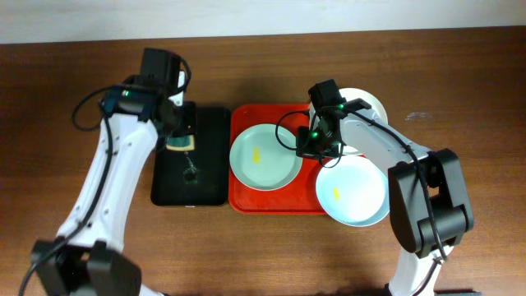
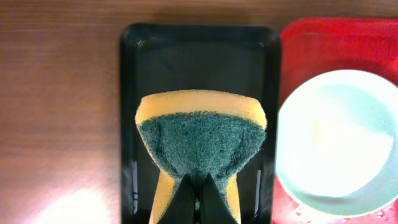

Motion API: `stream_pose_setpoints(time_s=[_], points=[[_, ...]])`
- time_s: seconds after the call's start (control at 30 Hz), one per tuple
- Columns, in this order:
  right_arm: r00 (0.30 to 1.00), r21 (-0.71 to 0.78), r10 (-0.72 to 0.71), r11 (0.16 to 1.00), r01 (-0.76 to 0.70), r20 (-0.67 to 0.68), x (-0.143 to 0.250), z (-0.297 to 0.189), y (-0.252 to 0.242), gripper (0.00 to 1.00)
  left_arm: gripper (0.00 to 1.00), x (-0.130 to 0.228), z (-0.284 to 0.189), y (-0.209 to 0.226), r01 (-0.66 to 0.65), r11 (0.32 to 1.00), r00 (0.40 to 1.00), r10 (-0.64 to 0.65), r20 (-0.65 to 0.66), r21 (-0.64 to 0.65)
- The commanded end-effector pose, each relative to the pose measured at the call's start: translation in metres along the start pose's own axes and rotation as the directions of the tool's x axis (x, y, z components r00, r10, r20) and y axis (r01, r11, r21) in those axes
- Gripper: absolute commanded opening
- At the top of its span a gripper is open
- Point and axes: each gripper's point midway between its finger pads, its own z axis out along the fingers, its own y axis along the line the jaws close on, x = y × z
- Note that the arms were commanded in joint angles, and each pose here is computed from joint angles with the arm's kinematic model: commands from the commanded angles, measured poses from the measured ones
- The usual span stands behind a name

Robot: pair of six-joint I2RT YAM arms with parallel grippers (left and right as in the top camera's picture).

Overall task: Clean dirty plates on tray and stack at the side
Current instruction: 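Carry the sponge with the left gripper onto the pale green plate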

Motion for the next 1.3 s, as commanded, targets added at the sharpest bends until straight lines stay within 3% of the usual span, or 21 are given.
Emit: stream_pose_setpoints(time_s=[0.0,0.13,0.43,0.87,1.27], points=[[1.000,0.010,0.022,1.000,-0.021,-0.009,0.002,0.005,-0.003,0.04,0.00,0.004,0.031,-0.030,-0.016,0.990,0.996,0.028,-0.084,0.143],[1.000,0.039,-0.028,0.999,0.028,-0.006,0.002,0.005,-0.008,0.04,0.00,0.007,0.052,-0.058,0.017,0.977,0.992,0.010,-0.126,0.211],[1.000,0.049,-0.030,0.998,0.030,-0.006,0.002,0.005,-0.010,0.04,0.00,0.017,0.086,-0.138,-0.068,0.954,0.987,0.106,-0.118,0.291],[0.998,0.049,-0.064,0.997,0.064,-0.008,0.002,0.005,-0.010,0.04,0.00,0.023,0.130,-0.142,-0.095,0.984,0.987,0.114,-0.116,0.153],[0.998,0.051,-0.062,0.997,0.062,-0.013,0.007,0.012,-0.015,0.04,0.00,0.078,0.162,-0.175,-0.125,0.964,0.938,0.191,-0.287,0.233]])
